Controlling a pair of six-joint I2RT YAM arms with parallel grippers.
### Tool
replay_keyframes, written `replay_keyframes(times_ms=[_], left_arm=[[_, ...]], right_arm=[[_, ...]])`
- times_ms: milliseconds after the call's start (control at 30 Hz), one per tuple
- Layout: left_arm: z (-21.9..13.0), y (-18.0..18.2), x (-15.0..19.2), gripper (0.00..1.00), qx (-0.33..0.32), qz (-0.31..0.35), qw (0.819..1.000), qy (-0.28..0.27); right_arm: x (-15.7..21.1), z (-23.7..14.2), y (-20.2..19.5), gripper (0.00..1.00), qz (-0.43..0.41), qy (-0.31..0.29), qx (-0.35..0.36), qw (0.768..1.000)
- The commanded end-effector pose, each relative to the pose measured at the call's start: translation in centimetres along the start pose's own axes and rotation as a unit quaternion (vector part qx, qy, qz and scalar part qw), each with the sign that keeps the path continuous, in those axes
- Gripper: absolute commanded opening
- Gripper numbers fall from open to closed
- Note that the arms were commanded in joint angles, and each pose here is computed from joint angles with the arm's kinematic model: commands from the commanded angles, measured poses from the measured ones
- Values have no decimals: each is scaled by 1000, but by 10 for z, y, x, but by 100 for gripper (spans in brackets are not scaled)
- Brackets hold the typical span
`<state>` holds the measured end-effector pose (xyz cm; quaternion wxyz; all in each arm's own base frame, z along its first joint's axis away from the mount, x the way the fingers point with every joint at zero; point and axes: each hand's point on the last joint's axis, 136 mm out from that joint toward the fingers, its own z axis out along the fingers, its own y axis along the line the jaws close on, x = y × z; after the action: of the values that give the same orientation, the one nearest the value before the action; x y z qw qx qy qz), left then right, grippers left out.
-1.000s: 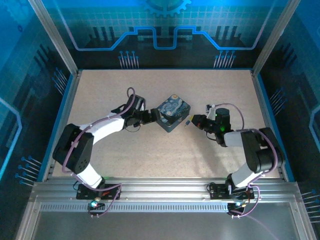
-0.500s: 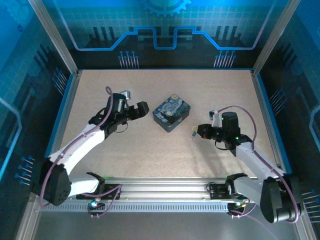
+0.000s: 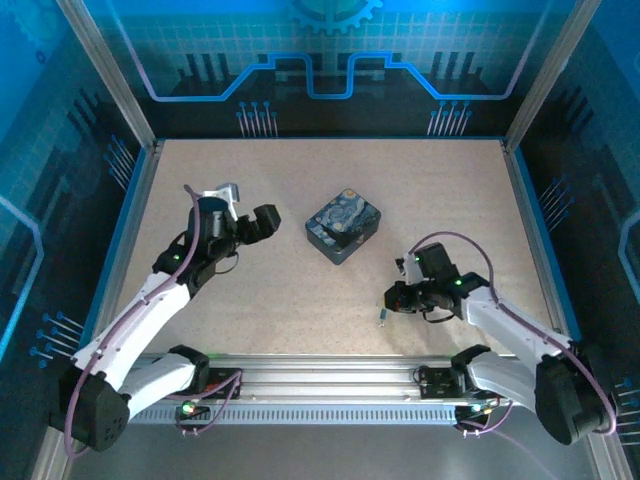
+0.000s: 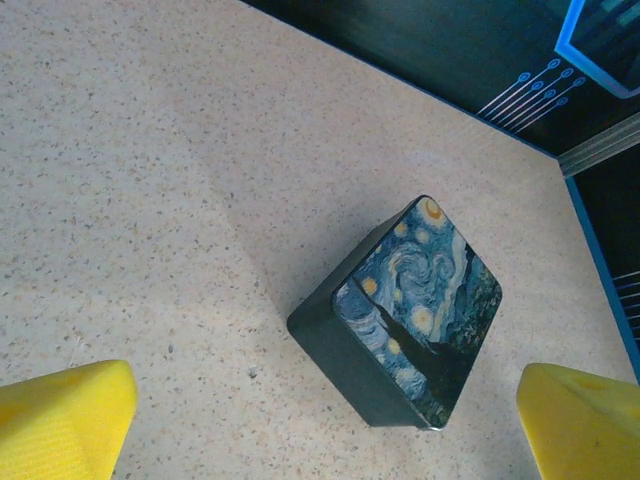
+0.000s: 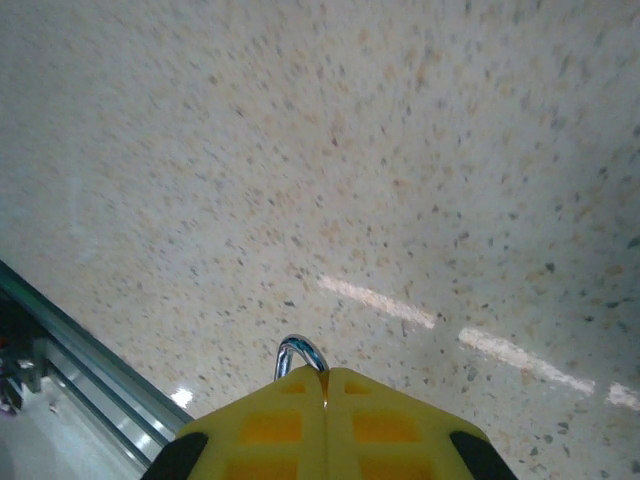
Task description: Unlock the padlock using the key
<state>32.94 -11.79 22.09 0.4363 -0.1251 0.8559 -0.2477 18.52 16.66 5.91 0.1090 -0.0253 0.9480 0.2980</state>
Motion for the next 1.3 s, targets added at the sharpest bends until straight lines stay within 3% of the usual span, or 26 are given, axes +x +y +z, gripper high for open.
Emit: replay_keyframes(times_ms=[0,333,567,933,1067,1267], left_arm=[[-2,8,1,99,-13,6,1000,-2],[-2,7,1,99,-8,6,1000,-1],[-4,4,-3,99,-6,11,1000,-3],[-15,11,-25,99,-38,35,998,-44],[-22,27,-42,99,-88,78,989,-88],[-28,61,-67,99,-174,157,956,-175]], right_arm=[[-4,12,-1,0,3,1,19,1000],[-18,38,6,3,-12,20,24,999],[-32,27,8,25,-22,-1,29,999],[-98,-69,10,38,-82,-142,76,984],[-125,-109,-7,53,-104,-218,125,962],[-151,-148,-42,83,-105,-295,198,929]])
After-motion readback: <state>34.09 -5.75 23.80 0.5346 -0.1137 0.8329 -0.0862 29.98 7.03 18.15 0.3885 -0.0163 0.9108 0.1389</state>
